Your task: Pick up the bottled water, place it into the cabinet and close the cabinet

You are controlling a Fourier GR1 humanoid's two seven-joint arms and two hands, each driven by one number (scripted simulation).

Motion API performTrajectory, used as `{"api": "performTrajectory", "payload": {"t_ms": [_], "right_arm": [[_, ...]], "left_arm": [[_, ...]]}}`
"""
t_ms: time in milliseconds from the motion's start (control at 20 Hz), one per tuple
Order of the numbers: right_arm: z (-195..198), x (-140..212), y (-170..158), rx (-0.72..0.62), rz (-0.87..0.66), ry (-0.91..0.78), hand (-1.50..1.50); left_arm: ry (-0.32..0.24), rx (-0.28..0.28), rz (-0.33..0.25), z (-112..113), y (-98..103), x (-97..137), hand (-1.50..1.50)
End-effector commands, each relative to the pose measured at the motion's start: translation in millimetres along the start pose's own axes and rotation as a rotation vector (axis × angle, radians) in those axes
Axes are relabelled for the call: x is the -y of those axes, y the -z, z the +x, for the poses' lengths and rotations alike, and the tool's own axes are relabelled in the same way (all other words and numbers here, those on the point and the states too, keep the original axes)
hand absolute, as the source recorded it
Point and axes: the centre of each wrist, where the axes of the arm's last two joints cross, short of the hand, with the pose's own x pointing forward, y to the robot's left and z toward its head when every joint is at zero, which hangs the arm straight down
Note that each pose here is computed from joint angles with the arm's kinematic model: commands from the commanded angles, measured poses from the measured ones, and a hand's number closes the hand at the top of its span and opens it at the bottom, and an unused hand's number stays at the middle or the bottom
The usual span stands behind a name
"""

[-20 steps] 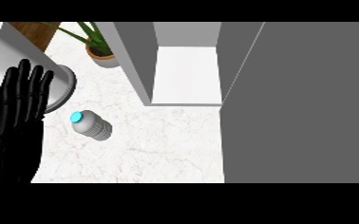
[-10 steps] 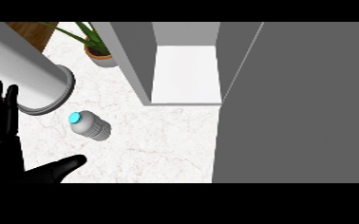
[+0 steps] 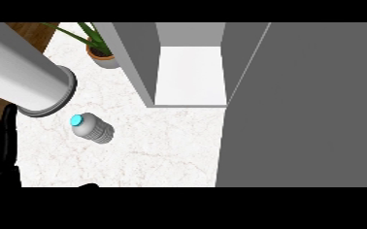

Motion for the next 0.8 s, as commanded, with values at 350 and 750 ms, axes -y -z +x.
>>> {"api": "performTrajectory", "payload": {"t_ms": [350,750], "right_arm": [[29,-13,-16,-0.006,-0.004,0.028,-1.50],[47,-18,-16,-0.009,-0.024,0.043,-1.50]], "left_arm": [[0.035,-0.021,0.050,20,-9,4,-1.50],[0.047,-0.035,0.050,16,-20,9,-1.50]]}}
